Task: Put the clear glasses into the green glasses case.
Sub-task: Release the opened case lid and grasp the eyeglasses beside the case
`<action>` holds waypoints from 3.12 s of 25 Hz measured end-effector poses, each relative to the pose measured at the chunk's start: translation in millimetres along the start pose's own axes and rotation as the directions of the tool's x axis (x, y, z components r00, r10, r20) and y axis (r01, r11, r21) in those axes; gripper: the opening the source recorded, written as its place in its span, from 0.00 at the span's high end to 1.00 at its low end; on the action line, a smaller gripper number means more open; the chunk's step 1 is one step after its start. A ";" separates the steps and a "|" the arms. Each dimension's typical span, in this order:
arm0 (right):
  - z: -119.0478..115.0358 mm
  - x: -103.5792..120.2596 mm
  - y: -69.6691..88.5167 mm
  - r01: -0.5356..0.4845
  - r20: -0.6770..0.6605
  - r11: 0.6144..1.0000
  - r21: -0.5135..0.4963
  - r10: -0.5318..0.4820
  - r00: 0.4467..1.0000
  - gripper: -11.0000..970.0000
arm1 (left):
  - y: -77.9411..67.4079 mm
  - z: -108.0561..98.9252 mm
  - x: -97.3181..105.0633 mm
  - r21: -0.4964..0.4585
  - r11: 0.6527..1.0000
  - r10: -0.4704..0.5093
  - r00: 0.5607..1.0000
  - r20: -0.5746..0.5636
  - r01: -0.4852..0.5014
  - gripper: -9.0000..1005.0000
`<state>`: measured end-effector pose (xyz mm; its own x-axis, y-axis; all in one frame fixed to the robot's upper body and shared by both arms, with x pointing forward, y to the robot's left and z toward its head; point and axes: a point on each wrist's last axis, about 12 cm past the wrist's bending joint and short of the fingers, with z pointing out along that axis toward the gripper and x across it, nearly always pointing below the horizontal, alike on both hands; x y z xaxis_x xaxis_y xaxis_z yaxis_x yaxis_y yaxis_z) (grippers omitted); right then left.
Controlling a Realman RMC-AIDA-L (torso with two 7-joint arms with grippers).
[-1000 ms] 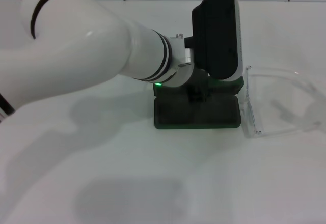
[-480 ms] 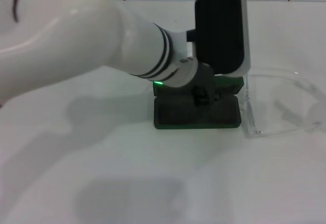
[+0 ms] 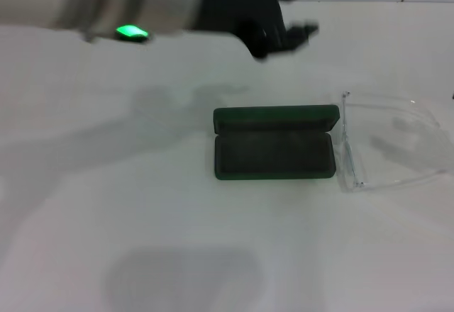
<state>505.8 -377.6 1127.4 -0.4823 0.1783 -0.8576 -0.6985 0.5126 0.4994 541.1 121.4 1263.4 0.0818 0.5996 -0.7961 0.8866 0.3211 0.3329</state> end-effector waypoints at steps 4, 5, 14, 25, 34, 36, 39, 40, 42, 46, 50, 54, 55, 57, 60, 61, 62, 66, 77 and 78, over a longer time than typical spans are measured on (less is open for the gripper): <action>14.5 -23.7 1.0 -0.122 -0.146 0.992 0.029 0.125 0.981 0.21 | 14.3 -53.2 15.5 0.021 0.989 -0.145 0.960 0.240 0.144 0.53; 20.6 -29.5 1.5 -0.156 -0.183 0.987 0.039 0.161 0.970 0.21 | 14.8 -63.0 21.2 0.034 0.986 -0.167 0.944 0.285 0.164 0.53; 71.6 -88.4 13.8 -0.253 -0.482 0.962 0.103 0.271 0.833 0.22 | 11.1 -99.4 67.9 0.067 0.969 -0.242 0.862 0.445 0.238 0.54; 103.4 -119.1 26.1 -0.202 -0.698 0.927 0.315 0.371 0.613 0.26 | 11.7 -106.9 100.2 0.125 0.951 -0.304 0.772 0.558 0.285 0.54; 149.5 -115.7 34.6 0.014 -0.811 0.922 0.387 0.333 0.482 0.29 | 12.2 -104.3 102.3 0.146 0.951 -0.309 0.782 0.542 0.274 0.54; 159.9 -112.9 34.7 0.050 -0.820 0.922 0.383 0.315 0.478 0.30 | 12.4 -102.5 103.3 0.150 0.949 -0.313 0.784 0.535 0.277 0.54; 172.8 -107.7 33.3 0.065 -0.825 0.924 0.376 0.301 0.478 0.31 | 12.0 -100.2 102.8 0.159 0.948 -0.317 0.783 0.535 0.275 0.54; 176.3 -105.5 32.5 0.065 -0.824 0.926 0.373 0.298 0.481 0.32 | 11.5 -98.7 102.8 0.164 0.948 -0.318 0.784 0.534 0.273 0.54; 181.9 -99.0 31.2 0.058 -0.823 0.928 0.368 0.297 0.485 0.33 | 10.1 -95.5 103.6 0.173 0.948 -0.318 0.785 0.532 0.267 0.54; 189.4 -87.1 29.3 0.042 -0.819 0.930 0.366 0.300 0.489 0.34 | 7.6 -91.2 105.6 0.185 0.950 -0.312 0.787 0.531 0.252 0.54; 193.2 -80.2 26.3 0.034 -0.810 0.926 0.375 0.310 0.497 0.35 | 6.9 -91.0 105.7 0.185 0.952 -0.307 0.788 0.534 0.245 0.54; 195.3 -77.0 23.5 0.032 -0.802 0.923 0.384 0.316 0.506 0.37 | 4.9 -89.6 109.4 0.199 0.948 -0.317 0.786 0.530 0.248 0.54; 195.9 -76.6 22.6 0.033 -0.799 0.922 0.386 0.317 0.511 0.37 | 4.5 -89.1 110.5 0.203 0.947 -0.321 0.785 0.530 0.250 0.54; 197.0 -76.2 21.6 0.034 -0.794 0.921 0.389 0.317 0.519 0.37 | 3.7 -88.1 112.7 0.208 0.945 -0.325 0.782 0.532 0.252 0.54; 198.3 -75.3 19.9 0.030 -0.784 0.918 0.395 0.320 0.531 0.38 | 3.2 -87.6 114.3 0.208 0.945 -0.324 0.781 0.534 0.250 0.54; 198.7 -75.4 19.3 0.031 -0.781 0.918 0.397 0.320 0.536 0.39 | 2.9 -87.7 114.5 0.210 0.946 -0.324 0.781 0.534 0.249 0.54; 199.0 -75.6 19.0 0.032 -0.779 0.917 0.397 0.319 0.539 0.39 | 2.7 -87.9 114.6 0.210 0.946 -0.324 0.781 0.534 0.248 0.54; 201.5 -77.0 18.4 0.037 -0.773 0.917 0.398 0.313 0.552 0.40 | 2.5 -88.5 114.6 0.210 0.947 -0.319 0.782 0.536 0.242 0.54; 214.8 -70.2 17.6 0.035 -0.779 0.918 0.394 0.313 0.544 0.43 | 3.5 -86.0 117.2 0.199 0.953 -0.300 0.783 0.545 0.227 0.54; 216.4 -70.0 18.0 0.036 -0.780 0.919 0.392 0.312 0.542 0.43 | 3.6 -85.5 117.7 0.199 0.953 -0.300 0.783 0.545 0.227 0.54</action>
<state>641.4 -199.1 1169.9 -0.8917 -0.3989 -0.2137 -0.4520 0.8072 0.3797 514.9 255.8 1214.1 0.0459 -0.0271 -0.9986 0.9543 0.2968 0.0358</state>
